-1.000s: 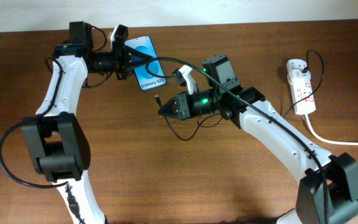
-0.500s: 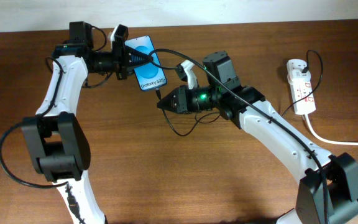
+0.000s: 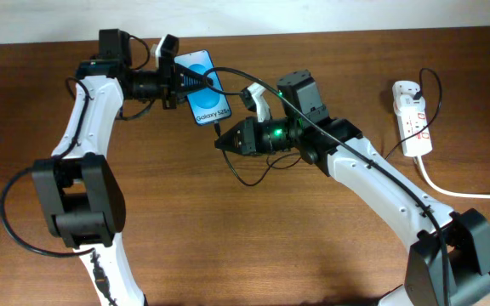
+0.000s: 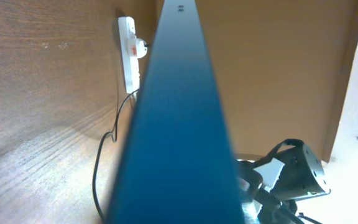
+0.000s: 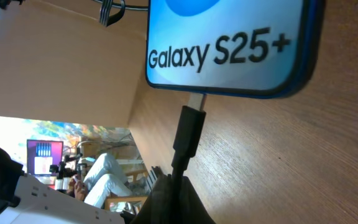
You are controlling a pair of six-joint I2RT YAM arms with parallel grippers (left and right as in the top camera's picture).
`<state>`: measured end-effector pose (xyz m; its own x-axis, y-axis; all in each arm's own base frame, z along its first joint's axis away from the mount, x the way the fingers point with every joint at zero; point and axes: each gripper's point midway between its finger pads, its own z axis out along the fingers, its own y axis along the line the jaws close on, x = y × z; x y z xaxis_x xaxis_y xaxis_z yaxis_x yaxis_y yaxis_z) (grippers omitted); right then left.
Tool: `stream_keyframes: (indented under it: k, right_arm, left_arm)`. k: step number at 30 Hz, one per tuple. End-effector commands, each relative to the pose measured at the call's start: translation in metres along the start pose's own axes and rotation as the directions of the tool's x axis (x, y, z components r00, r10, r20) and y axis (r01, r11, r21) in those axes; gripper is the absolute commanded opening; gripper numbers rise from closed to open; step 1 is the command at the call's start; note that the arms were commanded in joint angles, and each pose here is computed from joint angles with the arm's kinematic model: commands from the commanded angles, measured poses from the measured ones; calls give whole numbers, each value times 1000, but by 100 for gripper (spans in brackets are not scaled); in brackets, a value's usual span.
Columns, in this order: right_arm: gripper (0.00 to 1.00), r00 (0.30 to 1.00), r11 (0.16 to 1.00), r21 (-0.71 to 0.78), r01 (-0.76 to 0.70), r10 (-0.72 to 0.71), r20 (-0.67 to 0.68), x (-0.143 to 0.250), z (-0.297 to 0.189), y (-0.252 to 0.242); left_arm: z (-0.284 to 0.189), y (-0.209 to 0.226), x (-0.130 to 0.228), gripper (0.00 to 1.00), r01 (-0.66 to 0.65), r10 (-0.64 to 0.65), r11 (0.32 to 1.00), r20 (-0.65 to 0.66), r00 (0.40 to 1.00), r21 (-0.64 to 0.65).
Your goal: Plug charger to phone and switch on socket
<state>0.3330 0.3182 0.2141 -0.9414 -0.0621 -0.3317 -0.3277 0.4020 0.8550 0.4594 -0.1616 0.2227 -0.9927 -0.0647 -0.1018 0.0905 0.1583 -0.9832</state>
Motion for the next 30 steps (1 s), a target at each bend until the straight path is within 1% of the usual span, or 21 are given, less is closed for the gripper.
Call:
stream_keyframes:
  k: [1, 7, 12, 18, 30]
  right_arm:
    - [4, 1000, 1000, 6, 5, -5, 7, 0, 0, 0]
    - [4, 1000, 1000, 7, 10, -10, 12, -1, 1, 0]
    - [4, 1000, 1000, 6, 13, -13, 14, -2, 1, 0]
    - [4, 1000, 1000, 19, 15, -16, 26, -4, 1, -2]
    - [4, 997, 998, 48, 35, -38, 71, -14, 0, -5]
  left_arm:
    - [4, -3, 3, 0, -17, 17, 1000, -16, 1000, 26]
    - [4, -4, 3, 0, -16, 16, 999, -17, 1000, 31]
    - [4, -10, 5, 0, -15, 17, 998, -27, 999, 66]
    - [4, -10, 5, 0, -15, 17, 998, -27, 999, 67]
    - [16, -14, 11, 0, -17, 22, 997, -59, 998, 77]
